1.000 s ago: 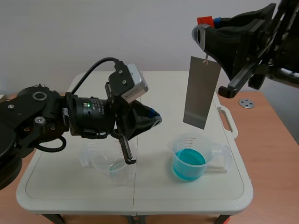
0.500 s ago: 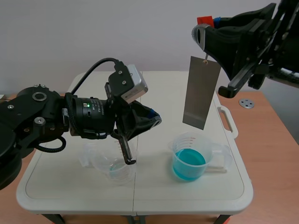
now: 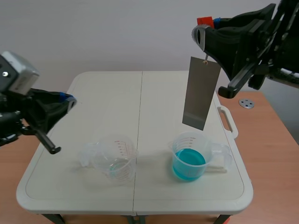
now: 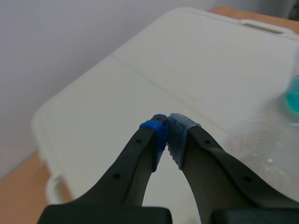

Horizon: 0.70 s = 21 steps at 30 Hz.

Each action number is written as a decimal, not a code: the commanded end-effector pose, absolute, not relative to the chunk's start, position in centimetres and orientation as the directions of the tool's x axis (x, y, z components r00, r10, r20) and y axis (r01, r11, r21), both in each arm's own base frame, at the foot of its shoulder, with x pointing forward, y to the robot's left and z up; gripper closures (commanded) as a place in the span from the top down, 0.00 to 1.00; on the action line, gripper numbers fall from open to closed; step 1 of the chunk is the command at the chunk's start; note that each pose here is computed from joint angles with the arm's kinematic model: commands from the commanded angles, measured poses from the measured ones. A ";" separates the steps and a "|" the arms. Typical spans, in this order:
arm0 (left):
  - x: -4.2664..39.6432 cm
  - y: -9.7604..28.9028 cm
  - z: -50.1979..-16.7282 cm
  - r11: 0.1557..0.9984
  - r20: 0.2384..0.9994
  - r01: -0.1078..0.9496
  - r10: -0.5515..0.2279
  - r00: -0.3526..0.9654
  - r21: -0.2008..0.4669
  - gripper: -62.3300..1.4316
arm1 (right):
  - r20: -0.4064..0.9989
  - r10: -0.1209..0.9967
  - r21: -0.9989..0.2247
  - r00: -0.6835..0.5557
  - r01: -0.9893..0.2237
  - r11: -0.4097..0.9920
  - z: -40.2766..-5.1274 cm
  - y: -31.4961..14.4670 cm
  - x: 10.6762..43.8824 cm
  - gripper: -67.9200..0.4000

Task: Hold the metal plate by the orange handle, dip it into the blue solution, take it out and point at it, then put the plate back in the beaker on the left.
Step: 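Point at the plate with the left hand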

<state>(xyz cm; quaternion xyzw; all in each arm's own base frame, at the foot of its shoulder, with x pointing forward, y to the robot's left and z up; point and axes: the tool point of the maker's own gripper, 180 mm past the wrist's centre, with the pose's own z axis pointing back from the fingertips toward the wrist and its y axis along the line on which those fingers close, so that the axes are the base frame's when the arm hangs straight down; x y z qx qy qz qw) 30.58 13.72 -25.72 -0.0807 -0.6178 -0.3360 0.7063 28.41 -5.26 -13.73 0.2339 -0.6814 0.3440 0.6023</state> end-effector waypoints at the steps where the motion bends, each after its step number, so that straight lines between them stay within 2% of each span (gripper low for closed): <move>1: 30.2 15.8 -25.3 0.788 0.927 0.530 -0.376 0.012 0.313 0.06 | 0.977 0.078 -0.203 -0.200 -0.737 0.645 -12.6 -5.0 28.2 0.02; 7: 27.0 24.6 -26.1 0.848 0.872 0.334 -0.474 0.126 0.413 0.06 | 0.977 0.088 -0.203 -0.192 -0.737 0.645 -12.8 -5.0 28.3 0.02; 11: 23.4 28.3 -28.1 0.850 0.821 0.286 -0.512 0.252 0.443 0.06 | 0.978 0.096 -0.203 -0.185 -0.737 0.645 -13.0 -5.0 28.3 0.02; 14: 20.0 29.3 -31.0 0.854 0.780 0.314 -0.511 0.362 0.415 0.06 | 0.979 0.109 -0.203 -0.174 -0.737 0.645 -13.3 -5.1 28.3 0.02; 21: 12.9 30.1 -37.5 0.896 0.686 0.338 -0.439 0.580 0.288 0.06 | 0.980 0.117 -0.199 -0.162 -0.739 0.644 -13.6 -5.0 28.4 0.02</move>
